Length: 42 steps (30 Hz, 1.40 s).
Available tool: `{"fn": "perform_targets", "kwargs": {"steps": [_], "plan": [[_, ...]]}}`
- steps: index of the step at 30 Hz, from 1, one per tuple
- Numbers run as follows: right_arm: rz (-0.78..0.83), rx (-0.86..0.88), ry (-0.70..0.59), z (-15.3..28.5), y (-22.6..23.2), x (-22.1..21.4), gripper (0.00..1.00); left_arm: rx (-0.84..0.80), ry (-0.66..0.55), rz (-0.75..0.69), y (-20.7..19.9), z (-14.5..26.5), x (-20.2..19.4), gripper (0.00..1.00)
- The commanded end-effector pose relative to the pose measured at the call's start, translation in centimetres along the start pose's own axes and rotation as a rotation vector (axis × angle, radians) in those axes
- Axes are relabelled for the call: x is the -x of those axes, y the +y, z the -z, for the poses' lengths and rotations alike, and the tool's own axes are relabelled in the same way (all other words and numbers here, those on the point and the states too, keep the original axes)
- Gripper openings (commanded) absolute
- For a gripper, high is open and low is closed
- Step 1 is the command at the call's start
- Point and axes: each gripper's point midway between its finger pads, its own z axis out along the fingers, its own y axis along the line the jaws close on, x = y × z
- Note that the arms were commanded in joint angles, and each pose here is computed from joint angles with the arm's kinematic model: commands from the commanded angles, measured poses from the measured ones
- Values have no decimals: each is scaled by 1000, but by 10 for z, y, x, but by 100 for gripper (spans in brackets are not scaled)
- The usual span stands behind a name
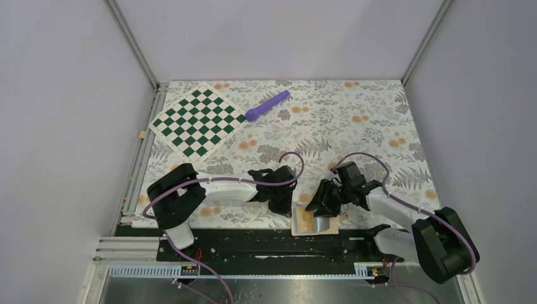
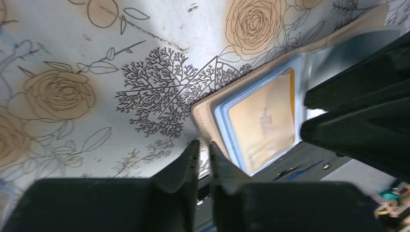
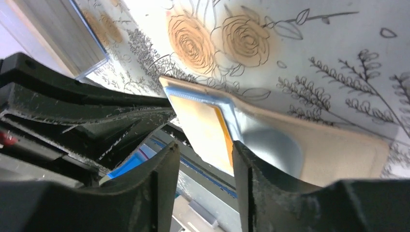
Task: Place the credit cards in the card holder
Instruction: Insert the credit card into the card holder.
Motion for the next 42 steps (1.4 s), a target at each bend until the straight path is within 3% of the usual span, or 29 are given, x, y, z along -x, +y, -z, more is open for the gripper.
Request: {"fn": "perform_targets", "kwargs": {"steps": [1, 3, 6, 14, 27, 31, 34, 38, 42], "plan": [[100, -59, -52, 19, 2, 3, 54, -2, -40, -35, -7, 20, 6, 23], [126, -86, -65, 25, -2, 2, 57, -66, -55, -51, -22, 32, 10, 34], [129, -97, -62, 25, -7, 0, 56, -157, -55, -43, -40, 40, 9, 41], [78, -89, 19, 7, -19, -9, 43, -358, -27, 48, -67, 33, 1, 42], [69, -95, 47, 0, -25, -12, 29, -243, 17, 35, -48, 5, -2, 42], [70, -95, 47, 0, -25, -12, 29, -281, 26, 20, -54, 1, -2, 44], [70, -94, 50, 0, -25, -12, 28, -309, 38, 20, -60, -1, -3, 42], [70, -91, 54, -1, -25, -13, 21, -328, 23, 12, -67, 5, 1, 29], [67, -84, 58, -2, -24, -13, 18, -345, 4, 6, -73, 12, 5, 23]]}}
